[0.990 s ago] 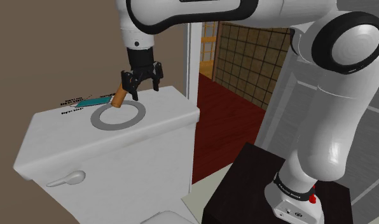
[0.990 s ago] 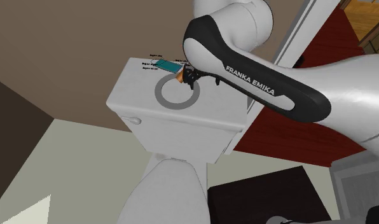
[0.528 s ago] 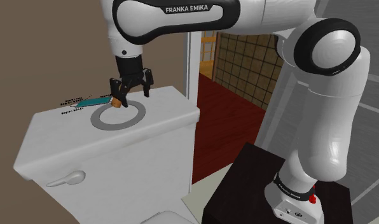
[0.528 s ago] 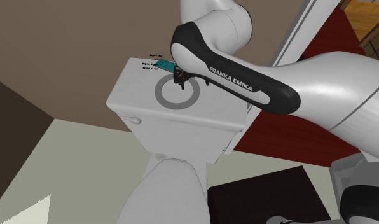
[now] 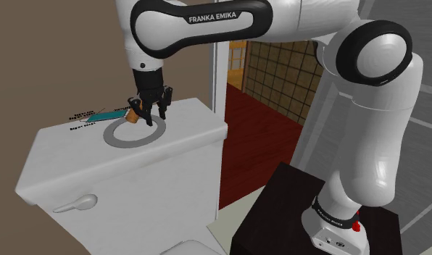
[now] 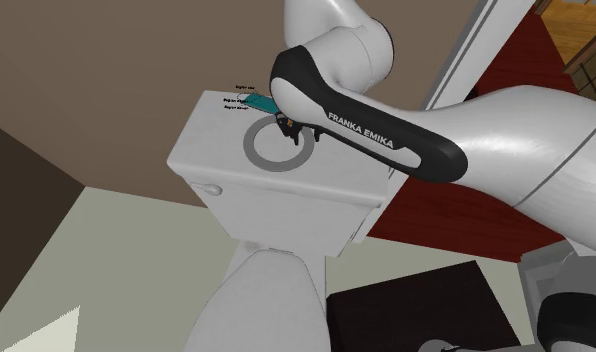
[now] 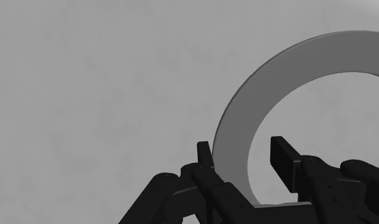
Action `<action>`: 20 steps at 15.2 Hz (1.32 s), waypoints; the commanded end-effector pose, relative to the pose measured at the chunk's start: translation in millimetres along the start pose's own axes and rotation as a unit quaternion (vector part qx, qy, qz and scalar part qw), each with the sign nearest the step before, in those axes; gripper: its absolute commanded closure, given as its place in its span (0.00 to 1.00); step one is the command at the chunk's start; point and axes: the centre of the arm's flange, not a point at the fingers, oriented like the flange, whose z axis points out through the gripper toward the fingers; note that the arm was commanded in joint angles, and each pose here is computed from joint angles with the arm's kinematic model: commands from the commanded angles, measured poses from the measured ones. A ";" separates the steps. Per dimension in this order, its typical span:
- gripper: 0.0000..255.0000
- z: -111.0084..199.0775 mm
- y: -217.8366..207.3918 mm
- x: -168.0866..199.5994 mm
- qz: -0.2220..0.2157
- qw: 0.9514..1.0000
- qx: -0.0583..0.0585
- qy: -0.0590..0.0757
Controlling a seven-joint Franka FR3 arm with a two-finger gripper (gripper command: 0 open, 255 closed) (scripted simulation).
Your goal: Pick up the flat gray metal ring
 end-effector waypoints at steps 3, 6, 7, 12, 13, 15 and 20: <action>1.00 6.3 0.1 0.8 0.000 1.000 -0.001 -0.004; 1.00 5.7 -0.4 0.2 0.000 1.000 -0.001 -0.004; 1.00 0.5 -0.5 0.3 0.000 1.000 -0.001 -0.004; 1.00 -25.9 -0.5 0.7 0.000 1.000 -0.001 -0.004; 1.00 -31.2 -0.5 0.8 0.000 1.000 -0.001 -0.004; 1.00 -41.8 -0.6 1.0 0.000 1.000 -0.001 -0.004; 1.00 -68.2 -0.6 1.4 0.000 1.000 -0.001 -0.004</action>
